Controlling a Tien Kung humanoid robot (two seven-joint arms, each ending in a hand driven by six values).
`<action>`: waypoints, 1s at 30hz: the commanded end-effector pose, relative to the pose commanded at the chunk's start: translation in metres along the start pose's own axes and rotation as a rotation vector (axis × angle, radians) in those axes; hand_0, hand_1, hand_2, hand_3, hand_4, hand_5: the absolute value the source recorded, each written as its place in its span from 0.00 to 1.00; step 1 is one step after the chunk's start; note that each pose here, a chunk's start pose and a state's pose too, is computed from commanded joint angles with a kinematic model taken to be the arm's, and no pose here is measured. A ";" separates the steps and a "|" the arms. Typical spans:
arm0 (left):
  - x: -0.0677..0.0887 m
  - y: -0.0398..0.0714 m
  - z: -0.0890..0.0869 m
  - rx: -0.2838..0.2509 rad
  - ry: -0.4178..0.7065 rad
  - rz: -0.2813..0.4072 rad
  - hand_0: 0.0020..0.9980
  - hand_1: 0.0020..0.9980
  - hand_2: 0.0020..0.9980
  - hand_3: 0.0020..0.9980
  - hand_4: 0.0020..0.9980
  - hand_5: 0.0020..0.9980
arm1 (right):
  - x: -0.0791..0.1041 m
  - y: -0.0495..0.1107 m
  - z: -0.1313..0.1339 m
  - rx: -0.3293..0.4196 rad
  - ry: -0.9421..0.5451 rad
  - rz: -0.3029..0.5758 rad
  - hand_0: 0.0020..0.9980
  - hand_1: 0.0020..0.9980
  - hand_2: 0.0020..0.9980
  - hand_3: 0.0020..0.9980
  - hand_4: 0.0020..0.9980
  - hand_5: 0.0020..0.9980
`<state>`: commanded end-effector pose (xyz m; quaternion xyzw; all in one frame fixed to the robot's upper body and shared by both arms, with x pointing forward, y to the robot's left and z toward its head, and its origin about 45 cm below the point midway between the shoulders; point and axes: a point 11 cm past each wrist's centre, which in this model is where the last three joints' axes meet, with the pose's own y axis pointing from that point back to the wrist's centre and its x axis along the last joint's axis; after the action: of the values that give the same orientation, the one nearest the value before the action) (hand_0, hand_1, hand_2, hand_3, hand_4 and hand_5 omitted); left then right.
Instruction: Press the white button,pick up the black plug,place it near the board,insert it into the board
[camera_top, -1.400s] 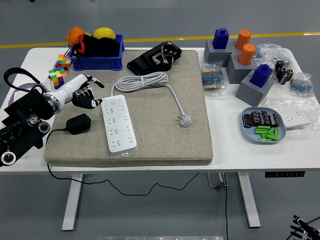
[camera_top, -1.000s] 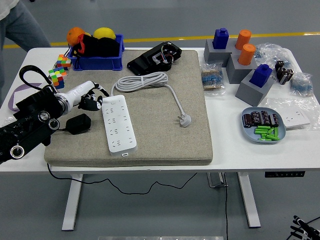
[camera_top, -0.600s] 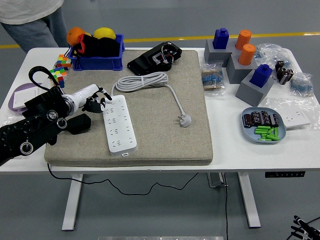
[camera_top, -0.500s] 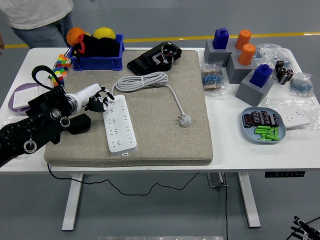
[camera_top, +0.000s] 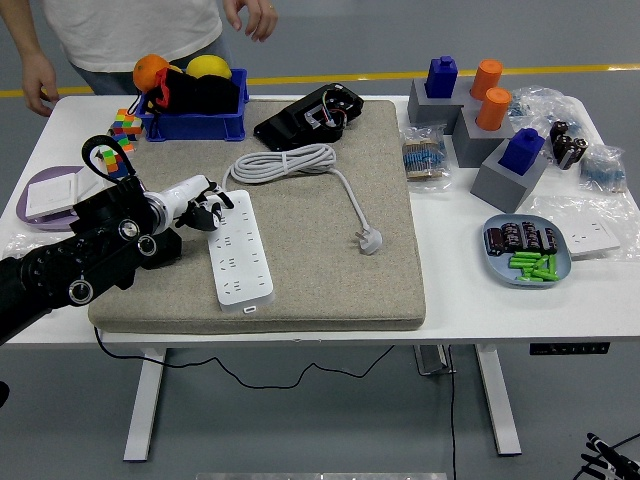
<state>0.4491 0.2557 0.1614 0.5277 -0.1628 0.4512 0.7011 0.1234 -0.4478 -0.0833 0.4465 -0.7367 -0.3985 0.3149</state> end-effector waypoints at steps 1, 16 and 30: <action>0.000 0.000 0.000 0.002 0.000 0.000 0.00 0.02 0.07 0.70 0.10 0.00 | 0.000 0.000 0.000 -0.001 0.001 0.000 0.80 0.69 0.64 0.63 0.73 0.47; 0.007 0.001 0.002 -0.018 0.029 0.016 0.00 0.02 0.07 0.68 0.10 0.00 | -0.001 0.000 -0.001 0.002 -0.002 -0.003 0.80 0.69 0.64 0.63 0.73 0.47; 0.004 -0.004 -0.005 0.023 -0.030 0.017 0.00 0.02 0.07 0.68 0.09 0.00 | -0.001 0.000 -0.002 0.004 -0.002 -0.003 0.80 0.69 0.64 0.63 0.73 0.47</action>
<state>0.4531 0.2620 0.1596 0.5410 -0.1724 0.4508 0.6887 0.1254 -0.4472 -0.0828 0.4481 -0.7371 -0.3979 0.3125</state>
